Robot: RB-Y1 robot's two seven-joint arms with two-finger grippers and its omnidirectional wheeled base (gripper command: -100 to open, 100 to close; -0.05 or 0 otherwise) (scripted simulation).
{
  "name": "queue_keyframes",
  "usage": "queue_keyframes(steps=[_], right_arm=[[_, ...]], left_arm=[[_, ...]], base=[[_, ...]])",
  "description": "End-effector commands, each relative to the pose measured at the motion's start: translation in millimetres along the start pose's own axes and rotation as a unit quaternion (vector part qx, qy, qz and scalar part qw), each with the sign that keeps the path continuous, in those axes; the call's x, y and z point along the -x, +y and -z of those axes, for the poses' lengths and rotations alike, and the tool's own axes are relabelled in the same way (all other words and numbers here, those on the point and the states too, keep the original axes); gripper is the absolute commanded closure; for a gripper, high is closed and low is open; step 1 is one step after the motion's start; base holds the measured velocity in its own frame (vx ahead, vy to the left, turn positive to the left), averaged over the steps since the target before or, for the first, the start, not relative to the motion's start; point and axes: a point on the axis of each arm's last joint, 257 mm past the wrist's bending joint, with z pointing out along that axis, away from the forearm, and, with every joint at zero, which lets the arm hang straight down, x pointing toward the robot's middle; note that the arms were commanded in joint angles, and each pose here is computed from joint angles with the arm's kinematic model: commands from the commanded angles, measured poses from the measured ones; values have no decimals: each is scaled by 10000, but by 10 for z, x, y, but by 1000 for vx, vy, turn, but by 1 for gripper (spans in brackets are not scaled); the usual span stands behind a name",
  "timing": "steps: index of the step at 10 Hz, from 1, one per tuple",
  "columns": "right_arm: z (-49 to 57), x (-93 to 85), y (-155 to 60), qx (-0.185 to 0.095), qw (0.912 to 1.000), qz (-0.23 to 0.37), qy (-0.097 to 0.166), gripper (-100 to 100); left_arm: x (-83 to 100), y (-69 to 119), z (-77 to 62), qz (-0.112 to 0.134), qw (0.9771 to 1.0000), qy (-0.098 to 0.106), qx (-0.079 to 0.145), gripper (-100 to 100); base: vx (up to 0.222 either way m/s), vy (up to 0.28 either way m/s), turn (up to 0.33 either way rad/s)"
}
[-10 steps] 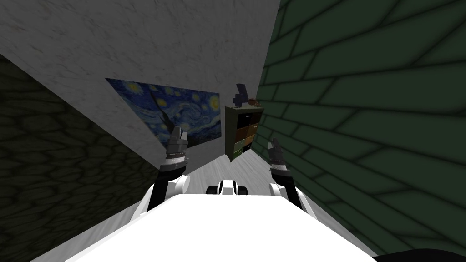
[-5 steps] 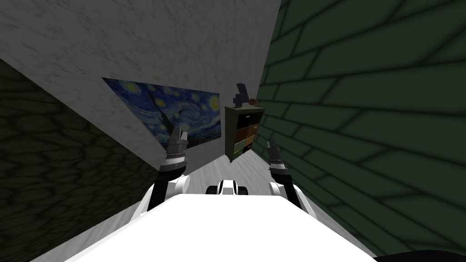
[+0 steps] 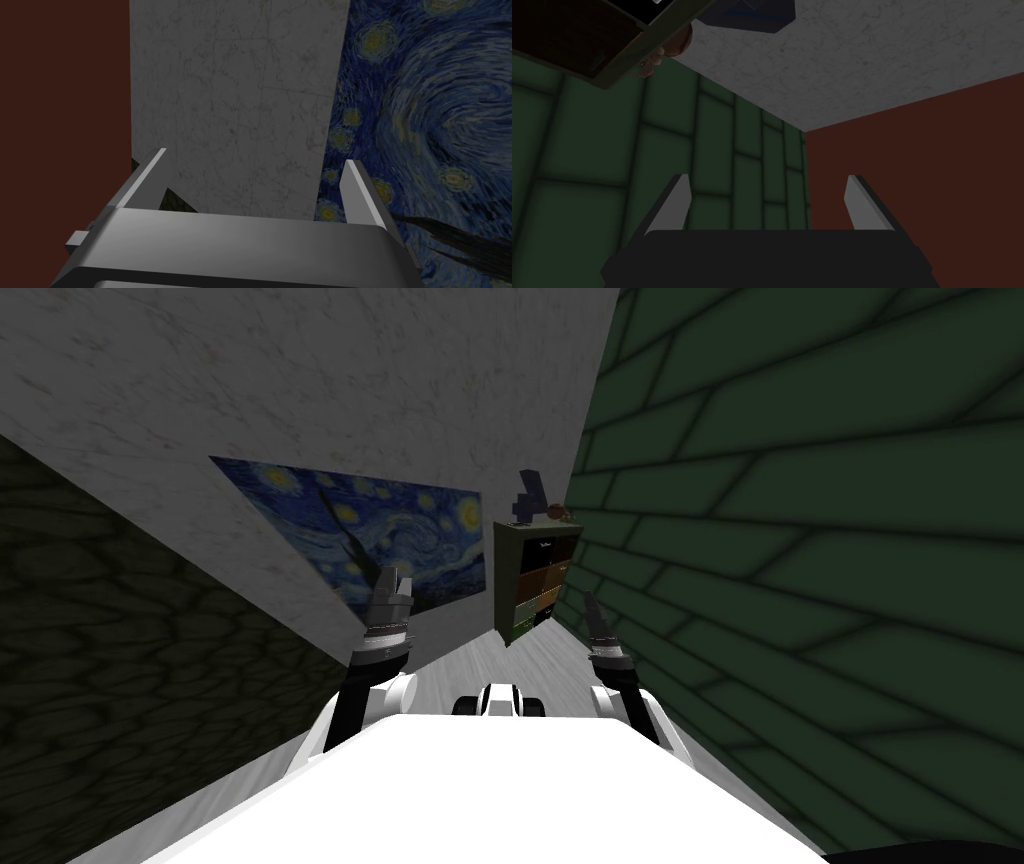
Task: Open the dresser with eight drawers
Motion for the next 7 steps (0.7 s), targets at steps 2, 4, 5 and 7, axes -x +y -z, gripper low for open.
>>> queue_keyframes(steps=[2, 4, 5, 7], right_arm=[[-43, -97, -4, 168, 9975, 671, 136, -100], [-43, -97, -4, 171, 9956, 912, 131, -100], [-64, -149, -11, 255, 9928, 1153, 189, -100], [-64, -149, -11, 259, 9901, 1364, 184, -100]], left_arm=[[0, 0, 0, 0, 10000, 0, 0, 0], [0, 0, 0, 0, 10000, 0, 0, 0], [0, 0, 0, 0, 10000, 0, 0, 0], [0, 0, 0, 0, 10000, 0, 0, 0]], base=[[43, -12, 18], [35, -17, 7], [38, -15, 18], [29, -12, 9]])
